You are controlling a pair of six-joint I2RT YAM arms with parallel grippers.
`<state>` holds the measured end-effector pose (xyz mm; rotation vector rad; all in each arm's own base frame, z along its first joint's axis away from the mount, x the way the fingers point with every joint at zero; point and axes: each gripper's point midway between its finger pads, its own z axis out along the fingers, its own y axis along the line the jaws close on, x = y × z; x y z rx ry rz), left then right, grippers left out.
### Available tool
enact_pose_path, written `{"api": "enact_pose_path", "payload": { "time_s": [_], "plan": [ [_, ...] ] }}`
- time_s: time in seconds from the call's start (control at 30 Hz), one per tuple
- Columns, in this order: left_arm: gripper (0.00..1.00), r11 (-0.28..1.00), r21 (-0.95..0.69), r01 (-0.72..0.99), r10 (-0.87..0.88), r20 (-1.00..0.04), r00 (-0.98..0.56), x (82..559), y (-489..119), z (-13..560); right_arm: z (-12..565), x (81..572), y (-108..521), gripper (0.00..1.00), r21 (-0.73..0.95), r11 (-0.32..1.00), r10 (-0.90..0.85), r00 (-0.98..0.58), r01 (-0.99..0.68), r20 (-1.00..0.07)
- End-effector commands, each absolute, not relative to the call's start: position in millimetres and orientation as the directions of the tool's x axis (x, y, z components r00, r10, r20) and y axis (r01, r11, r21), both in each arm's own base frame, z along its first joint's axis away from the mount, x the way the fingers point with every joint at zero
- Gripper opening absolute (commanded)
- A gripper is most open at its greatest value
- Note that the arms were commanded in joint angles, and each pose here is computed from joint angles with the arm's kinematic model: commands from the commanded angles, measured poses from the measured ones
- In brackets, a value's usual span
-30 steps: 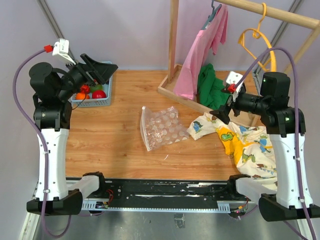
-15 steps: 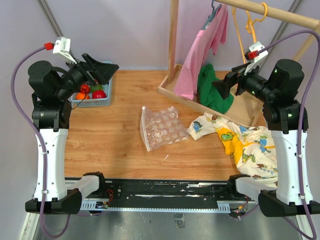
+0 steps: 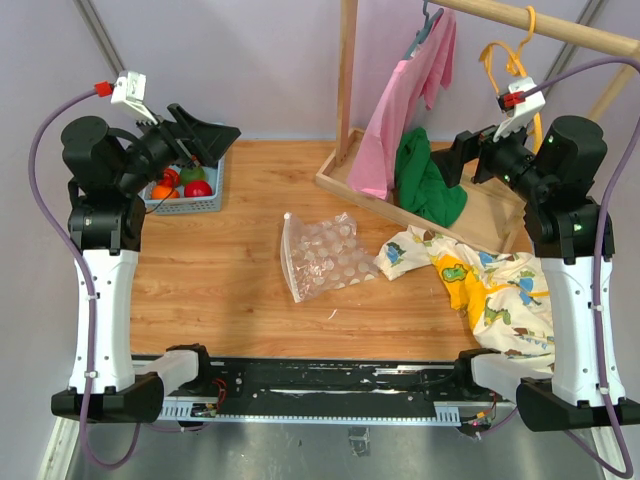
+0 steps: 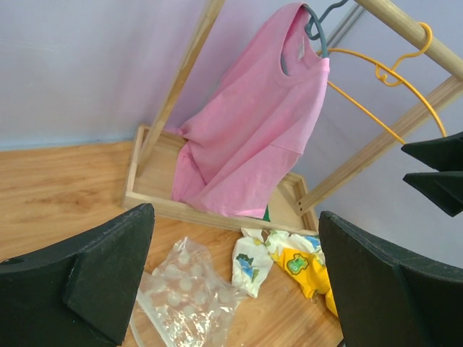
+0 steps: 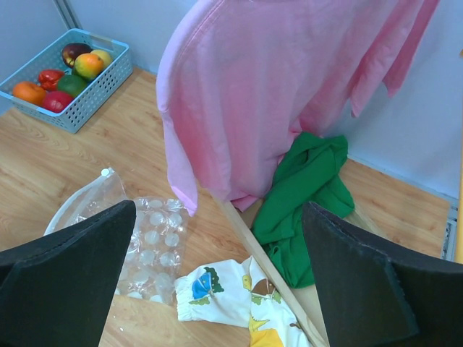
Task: Open the zip-top bag and remove the fake food
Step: Reset both arms
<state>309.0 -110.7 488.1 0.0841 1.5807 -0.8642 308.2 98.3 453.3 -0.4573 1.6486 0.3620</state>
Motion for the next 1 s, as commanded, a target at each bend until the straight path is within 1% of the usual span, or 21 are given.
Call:
{"api": "enact_pose_path", "payload": {
  "time_s": [0.0,0.97],
  "plan": [
    [0.99,0.696,-0.449,0.561,-0.409,-0.889,-0.205,303,-117,498,466,307,90,0.99,-0.044,0.888,-0.074,-0.048,-0.459,-0.996],
    [0.99,0.707,-0.461,0.537,-0.402,-0.886,-0.232,299,-115,479,454,299,87,0.98,-0.069,0.892,-0.087,-0.021,-0.446,-0.996]
  ]
}}
